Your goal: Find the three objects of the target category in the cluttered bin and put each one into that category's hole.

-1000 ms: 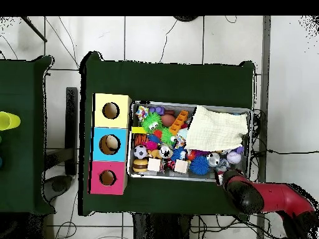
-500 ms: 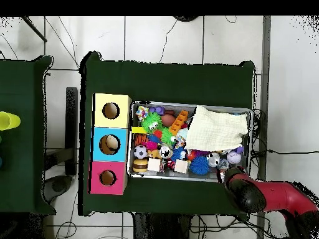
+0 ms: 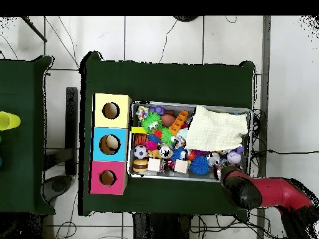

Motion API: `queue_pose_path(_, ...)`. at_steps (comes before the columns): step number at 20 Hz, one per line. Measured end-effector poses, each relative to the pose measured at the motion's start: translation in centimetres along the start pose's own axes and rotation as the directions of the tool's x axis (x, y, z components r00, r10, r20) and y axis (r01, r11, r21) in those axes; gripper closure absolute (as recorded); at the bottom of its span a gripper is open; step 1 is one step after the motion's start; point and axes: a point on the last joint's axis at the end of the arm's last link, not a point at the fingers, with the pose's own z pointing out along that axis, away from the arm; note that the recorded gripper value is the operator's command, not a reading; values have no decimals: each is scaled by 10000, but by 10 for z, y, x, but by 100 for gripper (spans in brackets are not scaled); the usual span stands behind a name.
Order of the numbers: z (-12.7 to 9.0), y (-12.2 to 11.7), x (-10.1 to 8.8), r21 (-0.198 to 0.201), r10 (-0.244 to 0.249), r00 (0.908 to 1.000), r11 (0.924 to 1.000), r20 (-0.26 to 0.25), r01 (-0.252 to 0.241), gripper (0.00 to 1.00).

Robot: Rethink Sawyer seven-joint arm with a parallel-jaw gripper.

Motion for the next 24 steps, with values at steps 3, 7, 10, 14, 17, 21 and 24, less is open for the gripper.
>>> queue_pose_path(3,4,4,-2,-18,-158,9998,9999,72,158,0)
queue_pose_path(7,11,11,-3,-82,-354,9991,9993,225,356,0)
queue_pose_path(10,13,11,-4,-96,-347,9990,9993,286,350,0)
queue_pose_path(14,18,4,-10,-19,-263,9988,9996,409,264,0)
queue_pose_path(17,21,-3,-17,119,-238,9984,9997,519,232,0)
queue_pose_path(21,22,-10,-24,322,-340,9972,9990,661,319,0)
queue_pose_path(24,19,-14,-27,437,-396,9967,9984,703,366,0)
